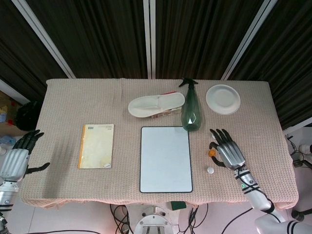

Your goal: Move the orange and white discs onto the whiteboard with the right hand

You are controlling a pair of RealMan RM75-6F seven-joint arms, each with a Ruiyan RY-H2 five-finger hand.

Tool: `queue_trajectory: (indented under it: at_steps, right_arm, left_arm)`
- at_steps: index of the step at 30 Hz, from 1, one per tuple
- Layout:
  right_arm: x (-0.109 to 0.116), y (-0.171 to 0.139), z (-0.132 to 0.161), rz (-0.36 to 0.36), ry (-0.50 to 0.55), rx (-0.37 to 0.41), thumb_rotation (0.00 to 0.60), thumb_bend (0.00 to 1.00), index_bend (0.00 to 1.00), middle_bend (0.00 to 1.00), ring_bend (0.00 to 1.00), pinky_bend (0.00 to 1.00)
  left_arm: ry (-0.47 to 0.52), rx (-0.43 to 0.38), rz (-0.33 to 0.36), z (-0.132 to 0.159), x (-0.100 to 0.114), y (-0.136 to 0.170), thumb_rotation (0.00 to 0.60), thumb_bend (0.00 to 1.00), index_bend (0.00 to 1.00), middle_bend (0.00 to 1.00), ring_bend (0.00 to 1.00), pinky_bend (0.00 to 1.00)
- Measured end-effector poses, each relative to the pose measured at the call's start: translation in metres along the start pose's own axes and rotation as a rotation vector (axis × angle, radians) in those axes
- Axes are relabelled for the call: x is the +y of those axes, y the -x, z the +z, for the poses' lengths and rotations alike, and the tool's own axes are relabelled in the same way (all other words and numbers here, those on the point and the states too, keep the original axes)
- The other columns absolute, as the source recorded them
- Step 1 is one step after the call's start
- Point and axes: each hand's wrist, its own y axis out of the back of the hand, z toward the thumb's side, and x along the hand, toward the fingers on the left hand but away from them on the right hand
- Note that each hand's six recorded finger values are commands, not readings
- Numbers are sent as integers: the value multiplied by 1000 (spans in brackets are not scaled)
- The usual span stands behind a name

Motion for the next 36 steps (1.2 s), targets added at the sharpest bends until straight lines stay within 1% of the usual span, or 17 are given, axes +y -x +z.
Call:
queue_trajectory:
  at_steps: [2,5,8,11,14,20,28,30,33,35,36]
  right_arm:
    - [11,14,22,-13,-23,75,600,336,558,16,0,0]
    - [21,32,55,-26,-73,171,600,336,564,16,0,0]
    - [22,49,89,-23,-121,249,600,336,565,17,0,0]
    - [13,62,119,-7,-150,300,600,336,566,17,0,0]
    - [2,73,143,16,-164,328,600,336,566,17,0,0]
    - [-15,91,167,32,-244,368,600,336,566,17,0,0]
    - [-26,98,171,65,-251,359,600,333,563,18,0,0]
    - [-28,98,171,71,-252,360,600,326,522,18,0,0]
    - [-30,98,171,82,-251,360,600,286,377,16,0,0]
    - [-30,98,172,88,-247,362,600,243,260,13,0,0]
    - [-29,98,172,89,-244,363,600,236,234,12,0,0]
  left_arm:
    - [0,3,0,-1,0,0,600,0,133,91,88,181]
    - [0,8,-1,-1,1,0,600,0,133,91,88,181]
    - [3,12,1,-3,1,0,600,0,134,91,88,181]
    - [3,18,-1,-5,2,1,600,0,133,91,88,181]
    - [5,23,-1,-8,3,2,600,0,134,91,88,181]
    - [12,30,-4,-12,4,3,600,0,134,91,88,181]
    - [7,31,0,-15,6,3,600,0,134,91,88,180]
    - [5,34,-1,-15,6,3,600,0,135,91,88,180]
    - [6,36,-2,-16,6,3,600,0,135,91,88,180]
    - [6,35,-2,-16,6,3,600,0,135,91,88,180]
    - [6,34,-2,-15,6,3,600,0,135,91,88,180]
